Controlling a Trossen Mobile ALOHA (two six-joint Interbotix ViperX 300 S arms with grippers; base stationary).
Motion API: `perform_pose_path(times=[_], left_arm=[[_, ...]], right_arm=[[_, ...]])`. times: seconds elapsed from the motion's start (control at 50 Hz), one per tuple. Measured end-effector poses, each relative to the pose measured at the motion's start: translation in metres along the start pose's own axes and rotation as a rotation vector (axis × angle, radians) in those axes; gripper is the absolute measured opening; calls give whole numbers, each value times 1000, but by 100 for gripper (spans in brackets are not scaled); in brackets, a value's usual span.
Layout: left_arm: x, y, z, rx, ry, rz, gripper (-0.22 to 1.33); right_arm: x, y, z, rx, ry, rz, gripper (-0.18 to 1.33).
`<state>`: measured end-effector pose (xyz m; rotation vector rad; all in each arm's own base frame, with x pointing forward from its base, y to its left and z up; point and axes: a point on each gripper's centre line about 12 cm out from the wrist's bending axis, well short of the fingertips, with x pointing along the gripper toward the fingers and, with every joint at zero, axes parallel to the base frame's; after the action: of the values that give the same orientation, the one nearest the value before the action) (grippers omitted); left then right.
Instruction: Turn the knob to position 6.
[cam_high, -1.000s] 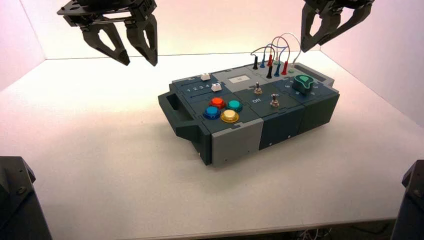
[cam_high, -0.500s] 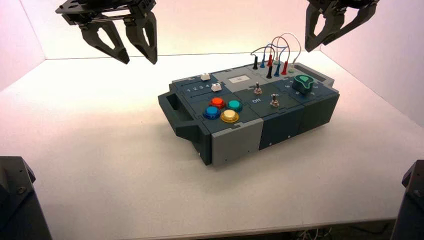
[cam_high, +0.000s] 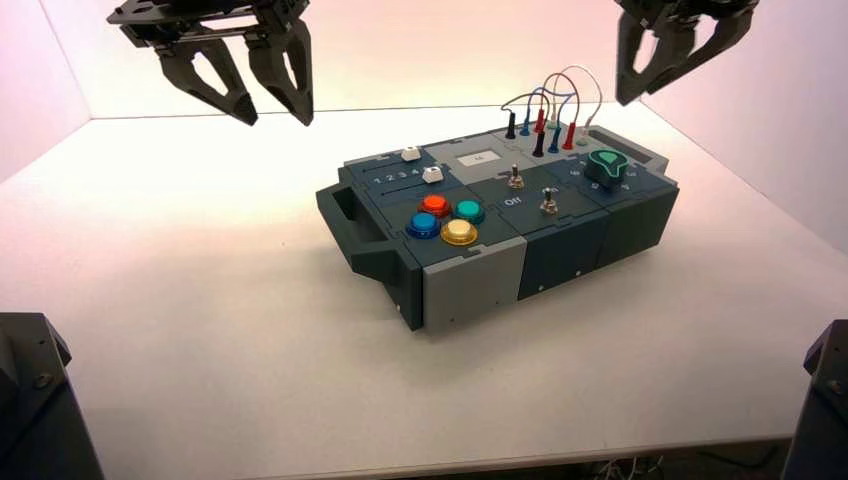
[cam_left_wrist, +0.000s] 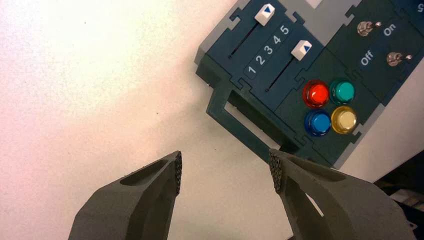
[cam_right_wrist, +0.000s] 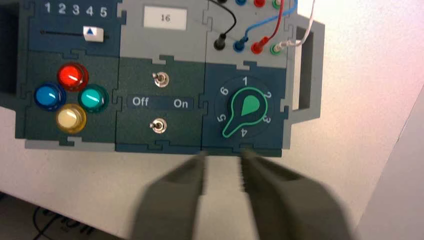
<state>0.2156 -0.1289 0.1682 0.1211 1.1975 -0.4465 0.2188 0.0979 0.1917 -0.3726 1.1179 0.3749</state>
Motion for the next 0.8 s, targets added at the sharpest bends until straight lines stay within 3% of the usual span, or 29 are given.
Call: perform_pose_path(times=[0.06, 0.62, 0.8], left_arm=[[-2, 0, 0, 1, -6, -1, 132], [-16, -2, 1, 10, -45, -9, 132], [-12, -8, 8, 50, -38, -16, 132]], right_arm=[[0, 0, -1, -5, 11, -2, -17], [28, 1, -11, -20, 182, -1, -15], [40, -6, -13, 10, 231, -7, -14]])
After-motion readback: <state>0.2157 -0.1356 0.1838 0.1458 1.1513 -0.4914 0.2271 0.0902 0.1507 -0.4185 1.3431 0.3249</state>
